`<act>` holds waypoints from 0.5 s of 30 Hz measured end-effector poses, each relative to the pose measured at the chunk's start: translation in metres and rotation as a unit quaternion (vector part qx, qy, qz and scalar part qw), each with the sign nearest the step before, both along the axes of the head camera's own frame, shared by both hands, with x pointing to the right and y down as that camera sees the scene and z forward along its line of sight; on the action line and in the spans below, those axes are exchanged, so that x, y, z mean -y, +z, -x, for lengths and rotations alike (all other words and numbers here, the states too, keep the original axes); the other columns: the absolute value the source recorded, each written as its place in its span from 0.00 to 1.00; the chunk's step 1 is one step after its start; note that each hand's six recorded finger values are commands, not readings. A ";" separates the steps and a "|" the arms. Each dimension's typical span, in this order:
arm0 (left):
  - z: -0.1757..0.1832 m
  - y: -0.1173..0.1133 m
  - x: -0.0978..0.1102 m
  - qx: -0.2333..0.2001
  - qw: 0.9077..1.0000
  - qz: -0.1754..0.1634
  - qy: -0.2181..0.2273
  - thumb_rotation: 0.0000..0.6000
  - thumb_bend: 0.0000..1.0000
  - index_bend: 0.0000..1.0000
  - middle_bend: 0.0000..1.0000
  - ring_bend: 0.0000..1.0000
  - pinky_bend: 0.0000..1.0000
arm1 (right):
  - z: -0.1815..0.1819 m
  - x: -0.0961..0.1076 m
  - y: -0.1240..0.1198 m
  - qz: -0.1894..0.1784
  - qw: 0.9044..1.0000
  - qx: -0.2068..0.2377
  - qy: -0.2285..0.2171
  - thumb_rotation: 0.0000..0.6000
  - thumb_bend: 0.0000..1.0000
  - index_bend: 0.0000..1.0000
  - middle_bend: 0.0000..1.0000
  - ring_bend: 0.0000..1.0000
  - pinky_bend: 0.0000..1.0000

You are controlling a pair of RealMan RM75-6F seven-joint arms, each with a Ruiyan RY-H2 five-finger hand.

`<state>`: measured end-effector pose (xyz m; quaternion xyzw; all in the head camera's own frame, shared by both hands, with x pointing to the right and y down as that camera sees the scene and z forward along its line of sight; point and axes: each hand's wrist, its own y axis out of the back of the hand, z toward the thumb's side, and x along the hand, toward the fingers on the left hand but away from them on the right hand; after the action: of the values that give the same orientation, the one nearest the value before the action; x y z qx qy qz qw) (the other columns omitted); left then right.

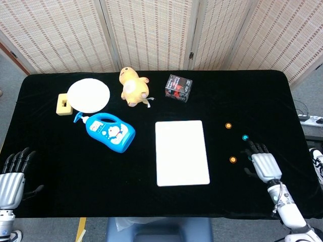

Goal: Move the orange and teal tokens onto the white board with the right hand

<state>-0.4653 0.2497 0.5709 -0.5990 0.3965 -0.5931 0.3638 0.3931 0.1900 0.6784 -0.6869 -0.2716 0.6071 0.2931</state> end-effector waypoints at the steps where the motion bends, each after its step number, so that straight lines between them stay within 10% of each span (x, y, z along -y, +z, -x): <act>1: 0.000 0.000 0.000 0.000 1.000 0.000 -0.001 1.00 0.17 0.00 0.00 0.00 0.00 | 0.001 0.001 0.004 0.003 1.000 0.000 -0.001 1.00 0.40 0.31 0.02 0.00 0.00; 15: 0.003 0.002 -0.001 -0.002 1.000 0.001 -0.005 1.00 0.17 0.00 0.00 0.00 0.00 | 0.014 0.011 0.037 0.024 1.000 0.002 -0.005 1.00 0.40 0.39 0.05 0.00 0.00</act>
<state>-0.4680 0.2511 0.5726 -0.5982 0.3995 -0.5944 0.3594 0.3790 0.1790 0.7158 -0.6961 -0.2541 0.6108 0.2788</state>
